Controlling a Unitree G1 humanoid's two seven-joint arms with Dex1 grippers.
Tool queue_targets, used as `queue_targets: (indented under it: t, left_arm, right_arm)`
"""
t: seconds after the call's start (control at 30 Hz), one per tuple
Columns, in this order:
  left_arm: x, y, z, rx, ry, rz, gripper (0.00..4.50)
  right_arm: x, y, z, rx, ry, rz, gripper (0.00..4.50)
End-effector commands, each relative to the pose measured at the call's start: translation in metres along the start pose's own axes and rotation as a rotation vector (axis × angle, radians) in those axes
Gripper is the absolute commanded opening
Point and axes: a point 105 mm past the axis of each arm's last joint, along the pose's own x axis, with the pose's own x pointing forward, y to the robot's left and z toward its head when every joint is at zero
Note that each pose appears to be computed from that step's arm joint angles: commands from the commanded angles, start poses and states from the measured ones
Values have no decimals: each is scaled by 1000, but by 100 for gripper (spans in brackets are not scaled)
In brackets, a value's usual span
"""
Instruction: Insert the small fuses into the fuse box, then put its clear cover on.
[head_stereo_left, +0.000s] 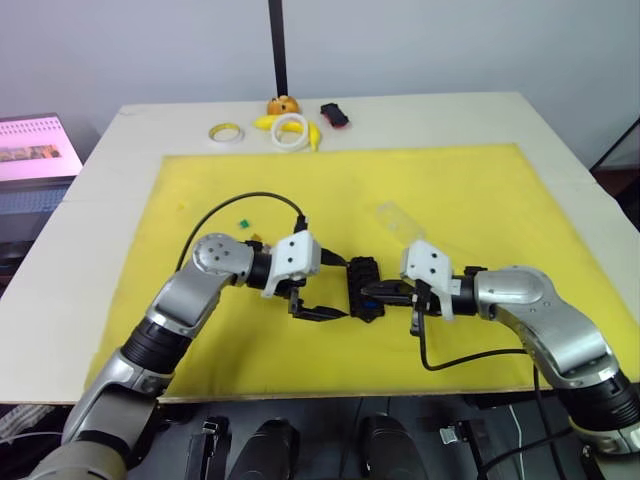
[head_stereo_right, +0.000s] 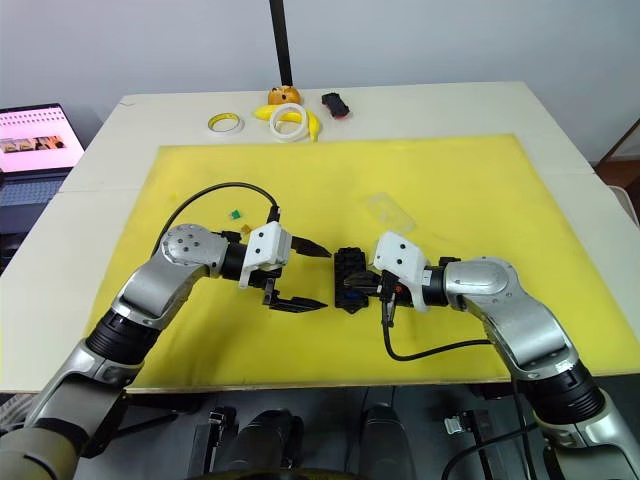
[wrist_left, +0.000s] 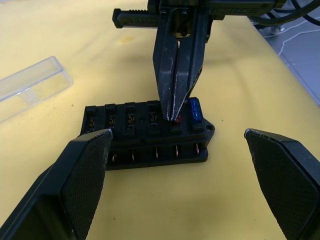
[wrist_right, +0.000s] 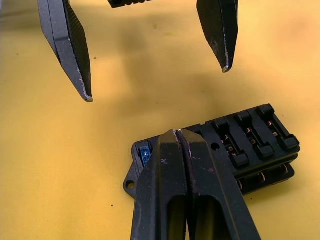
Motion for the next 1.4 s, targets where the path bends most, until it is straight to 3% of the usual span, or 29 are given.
queue_targets:
  t: [0.03, 0.23, 0.4, 0.5, 0.73, 0.77, 0.97, 1.13, 1.4]
  left_arm:
    - [-2, 4, 11, 42, -29, 14, 450]
    - [-23, 9, 6, -53, -83, 122, 450]
    - [-67, 3, -11, -223, -110, 255, 450]
    - [-108, -2, -30, -381, -95, 393, 450]
    - [-210, -36, -85, -693, 33, 674, 450]
    - [-219, -37, -88, -713, 35, 710, 450]
    - [-258, -31, -90, -850, -35, 839, 450]
    - [-242, -1, -65, -1122, -297, 735, 450]
    - [-214, 27, -70, -1431, -379, 680, 450]
  right_arm:
    - [-2, -3, 6, 3, -36, -33, 6]
    - [-29, -13, 32, 17, -127, -123, 6]
    - [-80, -34, 14, 114, -72, -307, 6]
    - [-121, -47, -6, 194, -14, -448, 88]
    - [-188, -57, -37, 299, 46, -675, 437]
    - [-190, -56, -38, 303, 50, -682, 445]
    - [-184, -51, -32, 315, 20, -675, 445]
    - [-147, -43, -3, 299, -68, -535, 445]
    - [-71, -12, 63, 243, -261, -182, 445]
